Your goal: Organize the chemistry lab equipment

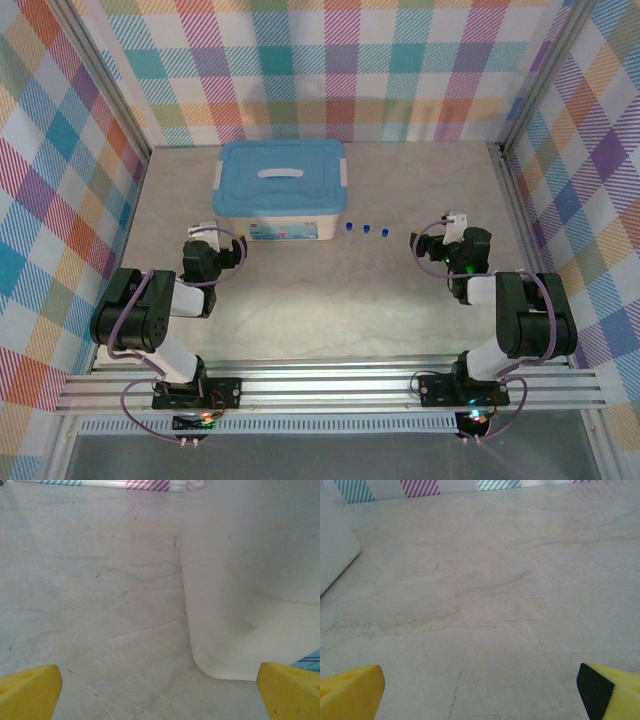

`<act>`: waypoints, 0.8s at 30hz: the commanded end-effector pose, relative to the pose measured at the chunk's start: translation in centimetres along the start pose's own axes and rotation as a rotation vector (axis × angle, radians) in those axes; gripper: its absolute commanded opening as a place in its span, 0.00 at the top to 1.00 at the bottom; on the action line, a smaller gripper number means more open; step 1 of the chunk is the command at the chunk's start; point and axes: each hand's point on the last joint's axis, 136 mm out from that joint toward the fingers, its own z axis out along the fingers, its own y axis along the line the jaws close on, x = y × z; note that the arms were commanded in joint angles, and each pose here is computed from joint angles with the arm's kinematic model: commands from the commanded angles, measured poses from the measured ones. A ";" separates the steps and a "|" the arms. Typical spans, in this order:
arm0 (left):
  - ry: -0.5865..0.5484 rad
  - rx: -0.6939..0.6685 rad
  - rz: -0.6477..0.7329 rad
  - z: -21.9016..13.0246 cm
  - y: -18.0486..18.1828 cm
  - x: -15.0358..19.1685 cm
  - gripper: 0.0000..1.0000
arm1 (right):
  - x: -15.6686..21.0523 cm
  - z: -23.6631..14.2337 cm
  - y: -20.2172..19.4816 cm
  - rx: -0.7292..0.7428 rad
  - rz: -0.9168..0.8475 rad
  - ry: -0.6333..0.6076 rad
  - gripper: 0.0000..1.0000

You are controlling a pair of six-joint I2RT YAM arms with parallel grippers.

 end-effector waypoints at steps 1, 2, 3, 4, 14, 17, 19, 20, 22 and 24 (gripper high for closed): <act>-0.104 0.012 -0.009 -1.4 0.1 -1.4 0.00 | -0.6 0.0 0.2 -0.018 -0.010 -0.028 0.01; -0.125 -0.002 -0.017 -1.8 0.4 -1.4 0.00 | -0.6 0.1 0.2 -0.018 -0.010 -0.028 0.01; -0.150 -0.018 -0.026 -2.2 0.8 -1.5 0.00 | -0.6 0.0 0.2 -0.017 -0.010 -0.028 0.01; -0.163 -0.025 -0.031 -2.4 0.9 -1.6 0.00 | -0.7 0.0 0.2 -0.018 -0.011 -0.029 0.01; -0.176 -0.030 -0.010 -3.0 0.5 -1.4 0.00 | -0.6 0.0 0.2 -0.018 -0.010 -0.029 0.01; -0.184 -0.103 -0.026 -3.1 1.5 -1.5 0.00 | -0.6 0.0 0.2 -0.017 -0.009 -0.028 0.01; -0.187 -0.135 -0.033 -3.2 1.9 -1.5 0.00 | -0.6 0.0 0.2 -0.018 -0.011 -0.029 0.01; -0.186 -0.132 -0.025 -3.2 1.7 -1.5 0.00 | -0.6 0.0 0.2 -0.018 -0.010 -0.029 0.01; -0.186 -0.134 -0.024 -3.2 1.7 -1.5 0.00 | -0.5 0.0 0.2 -0.018 -0.009 -0.026 0.01; -0.186 -0.127 -0.020 -3.1 1.6 -1.5 0.00 | -0.7 0.0 0.2 -0.018 -0.010 -0.030 0.01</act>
